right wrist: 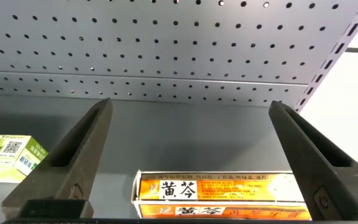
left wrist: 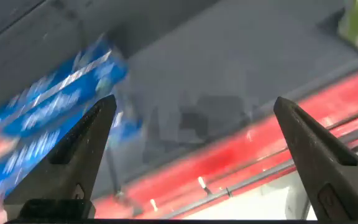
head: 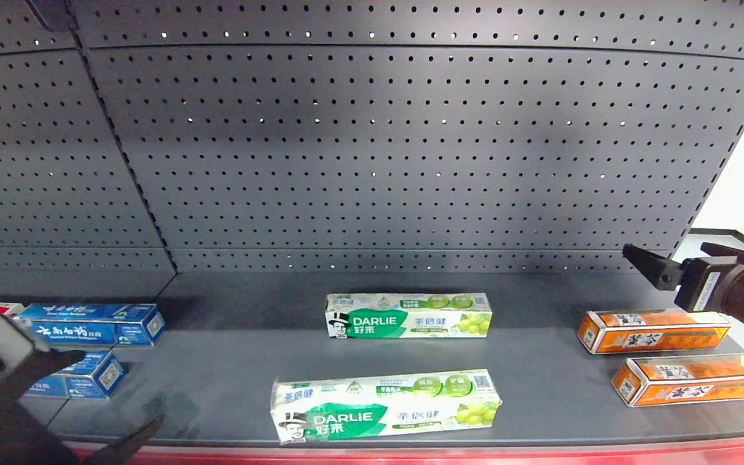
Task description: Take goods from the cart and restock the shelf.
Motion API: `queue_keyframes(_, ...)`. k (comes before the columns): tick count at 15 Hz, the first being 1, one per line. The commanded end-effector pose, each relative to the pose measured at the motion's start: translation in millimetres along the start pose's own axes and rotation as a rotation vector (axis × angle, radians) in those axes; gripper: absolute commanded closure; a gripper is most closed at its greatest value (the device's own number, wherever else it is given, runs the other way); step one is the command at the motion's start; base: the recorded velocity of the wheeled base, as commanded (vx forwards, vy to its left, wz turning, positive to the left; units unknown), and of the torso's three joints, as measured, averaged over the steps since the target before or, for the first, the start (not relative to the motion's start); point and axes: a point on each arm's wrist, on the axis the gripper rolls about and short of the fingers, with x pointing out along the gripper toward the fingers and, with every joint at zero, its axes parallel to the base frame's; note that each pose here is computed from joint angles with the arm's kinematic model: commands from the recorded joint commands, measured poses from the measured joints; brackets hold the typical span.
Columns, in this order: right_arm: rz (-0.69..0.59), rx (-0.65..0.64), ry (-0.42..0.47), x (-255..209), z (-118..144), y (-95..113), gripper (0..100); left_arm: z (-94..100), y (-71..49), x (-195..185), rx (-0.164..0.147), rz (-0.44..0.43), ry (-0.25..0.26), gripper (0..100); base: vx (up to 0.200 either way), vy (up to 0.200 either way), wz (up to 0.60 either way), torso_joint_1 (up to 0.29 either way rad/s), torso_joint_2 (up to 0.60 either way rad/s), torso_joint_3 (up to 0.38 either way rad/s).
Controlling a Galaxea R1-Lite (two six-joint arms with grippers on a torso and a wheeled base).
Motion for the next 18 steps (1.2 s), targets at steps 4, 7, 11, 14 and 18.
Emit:
queue_keyframes(4, 0.001, 0.004, 0.012, 8.1, -1.8, 0.7, 0, 11.9, -13.8, 59.9, 0.099, -0.136, 0.119, 0, 0.000, 0.000, 0.00, 0.000, 0.00, 0.000)
queue_keyframes(7, 0.015, 0.004, -0.009, 11.2, -1.9, 1.5, 0, 29.4, -25.3, 73.3, 0.142, -0.161, 0.088, 0, 0.000, 0.000, 0.00, 0.000, 0.00, 0.000)
queue_keyframes(11, 0.015, 0.004, -0.010, 10.8, -1.6, 1.5, 0, 44.0, -32.1, 82.4, 0.159, -0.189, 0.054, 0, 0.000, 0.000, 0.00, 0.000, 0.00, 0.000)
queue_keyframes(14, 0.015, 0.003, -0.007, 11.1, -2.3, 1.5, 0, 48.8, -39.5, 83.1, 0.173, -0.220, 0.040, 0, 0.000, 0.000, 0.00, 0.000, 0.00, 0.000)
queue_keyframes(18, 0.015, 0.003, -0.004, 10.9, -3.2, 1.5, 0, 50.1, -43.7, 88.2, 0.179, -0.236, 0.046, 0, 0.000, 0.000, 0.00, 0.000, 0.00, 0.000)
